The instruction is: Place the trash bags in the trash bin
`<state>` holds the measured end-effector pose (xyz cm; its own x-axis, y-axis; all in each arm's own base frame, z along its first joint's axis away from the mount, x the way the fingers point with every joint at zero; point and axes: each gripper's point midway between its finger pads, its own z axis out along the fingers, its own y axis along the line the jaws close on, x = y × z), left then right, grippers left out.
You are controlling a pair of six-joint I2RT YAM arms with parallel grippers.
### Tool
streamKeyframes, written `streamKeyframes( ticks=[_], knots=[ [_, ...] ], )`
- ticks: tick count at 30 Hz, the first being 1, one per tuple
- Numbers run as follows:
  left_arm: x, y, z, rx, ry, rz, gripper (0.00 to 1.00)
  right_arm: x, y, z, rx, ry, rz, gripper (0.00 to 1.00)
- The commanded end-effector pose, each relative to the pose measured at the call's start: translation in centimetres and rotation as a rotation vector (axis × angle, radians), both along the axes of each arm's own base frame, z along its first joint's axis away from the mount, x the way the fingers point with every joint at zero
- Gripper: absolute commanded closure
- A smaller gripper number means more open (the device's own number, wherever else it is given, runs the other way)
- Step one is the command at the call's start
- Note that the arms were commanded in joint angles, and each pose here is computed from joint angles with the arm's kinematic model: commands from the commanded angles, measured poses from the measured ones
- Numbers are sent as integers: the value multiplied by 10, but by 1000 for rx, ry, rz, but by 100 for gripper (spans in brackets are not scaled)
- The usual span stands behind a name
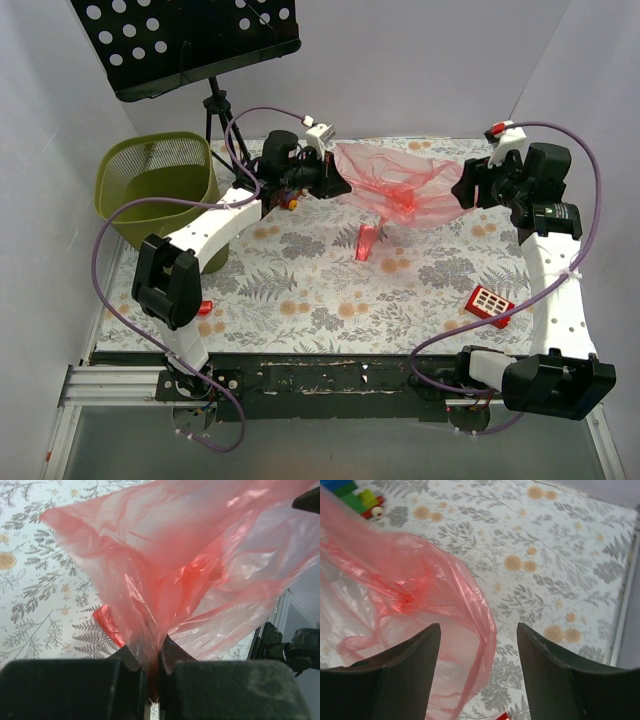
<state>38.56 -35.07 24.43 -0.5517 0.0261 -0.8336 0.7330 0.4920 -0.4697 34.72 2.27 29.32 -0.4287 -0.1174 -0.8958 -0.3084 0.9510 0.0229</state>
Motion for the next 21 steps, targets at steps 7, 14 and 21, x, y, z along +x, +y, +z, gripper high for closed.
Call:
streamKeyframes(
  ticks=[7, 14, 21],
  knots=[
    [-24, 7, 87, -15, -295, -164, 100, -20, 108, 49, 23, -173, 561, 13],
    [-32, 10, 107, -13, -391, -205, 100, -13, 155, 27, -41, -155, 679, 12],
    [-39, 17, 120, 20, -525, -238, 100, 23, 147, 32, -127, -235, 553, 14]
  ],
)
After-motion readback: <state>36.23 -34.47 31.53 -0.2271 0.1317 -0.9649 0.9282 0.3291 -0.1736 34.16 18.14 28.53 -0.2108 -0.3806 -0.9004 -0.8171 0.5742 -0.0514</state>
